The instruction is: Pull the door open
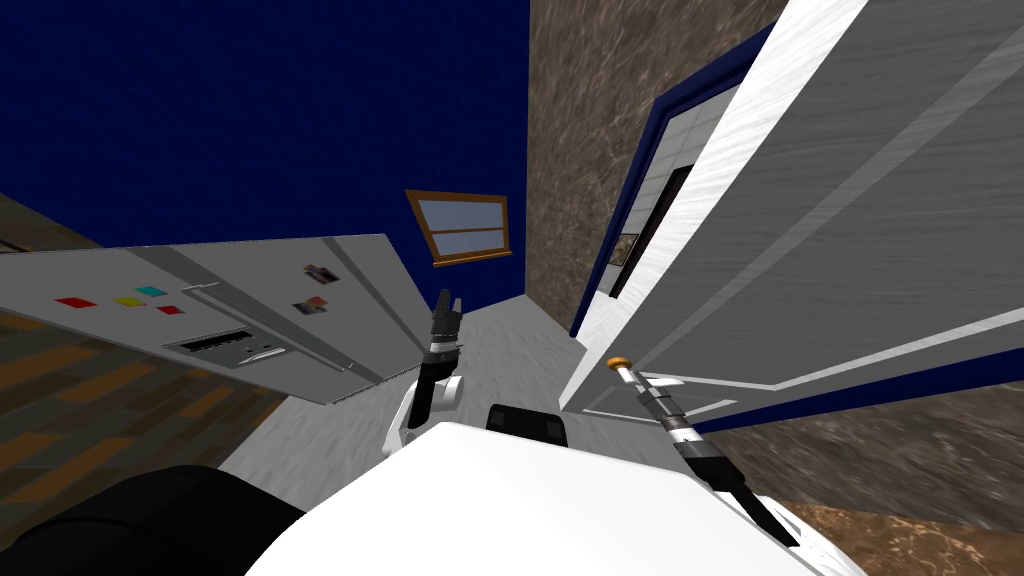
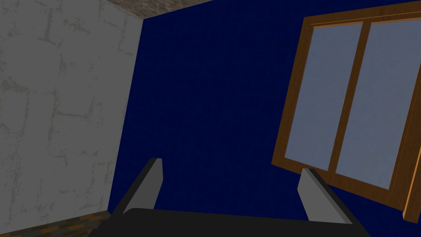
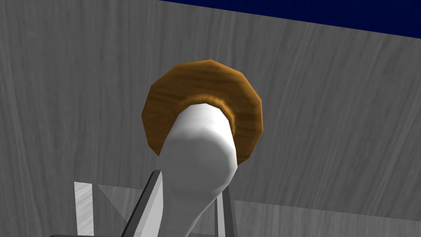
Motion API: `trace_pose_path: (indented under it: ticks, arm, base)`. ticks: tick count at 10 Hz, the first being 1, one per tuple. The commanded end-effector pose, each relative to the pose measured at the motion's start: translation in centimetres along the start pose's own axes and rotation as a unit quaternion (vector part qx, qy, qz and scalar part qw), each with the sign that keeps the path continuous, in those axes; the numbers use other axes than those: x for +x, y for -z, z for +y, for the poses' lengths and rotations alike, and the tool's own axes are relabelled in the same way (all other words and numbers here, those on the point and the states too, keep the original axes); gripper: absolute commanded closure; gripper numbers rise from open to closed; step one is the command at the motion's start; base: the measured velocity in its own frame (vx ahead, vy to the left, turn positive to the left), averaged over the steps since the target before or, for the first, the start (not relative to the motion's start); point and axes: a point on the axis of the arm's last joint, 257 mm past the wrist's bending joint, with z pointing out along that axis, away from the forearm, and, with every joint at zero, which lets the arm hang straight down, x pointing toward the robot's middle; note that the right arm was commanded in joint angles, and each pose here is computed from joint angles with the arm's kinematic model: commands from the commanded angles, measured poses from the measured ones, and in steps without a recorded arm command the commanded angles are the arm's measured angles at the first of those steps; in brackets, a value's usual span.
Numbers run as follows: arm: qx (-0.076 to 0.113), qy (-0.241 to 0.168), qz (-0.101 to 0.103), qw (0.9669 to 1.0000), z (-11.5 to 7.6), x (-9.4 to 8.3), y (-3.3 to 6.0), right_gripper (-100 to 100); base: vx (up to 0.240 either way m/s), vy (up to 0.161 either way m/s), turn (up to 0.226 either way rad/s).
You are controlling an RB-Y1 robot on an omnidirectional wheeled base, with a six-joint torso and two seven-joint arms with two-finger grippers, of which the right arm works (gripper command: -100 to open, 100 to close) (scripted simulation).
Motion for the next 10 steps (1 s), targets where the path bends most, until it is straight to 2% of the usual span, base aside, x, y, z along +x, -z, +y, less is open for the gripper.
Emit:
trace_pose_path:
  ticks: [1, 2, 10]
  arm:
    - [0.000, 0.001, -0.001, 1.0000, 0.07, -0.12, 0.06, 100]
    - [0.000, 0.001, 0.001, 1.0000, 0.05, -0.15, 0.66, 100]
    - [0.000, 0.001, 0.001, 1.0000, 0.05, -0.15, 0.66, 100]
  base:
    - [0.001, 0.006, 0.016]
    - [0.001, 0.009, 0.024]
    - [0.000, 0.000, 0.001]
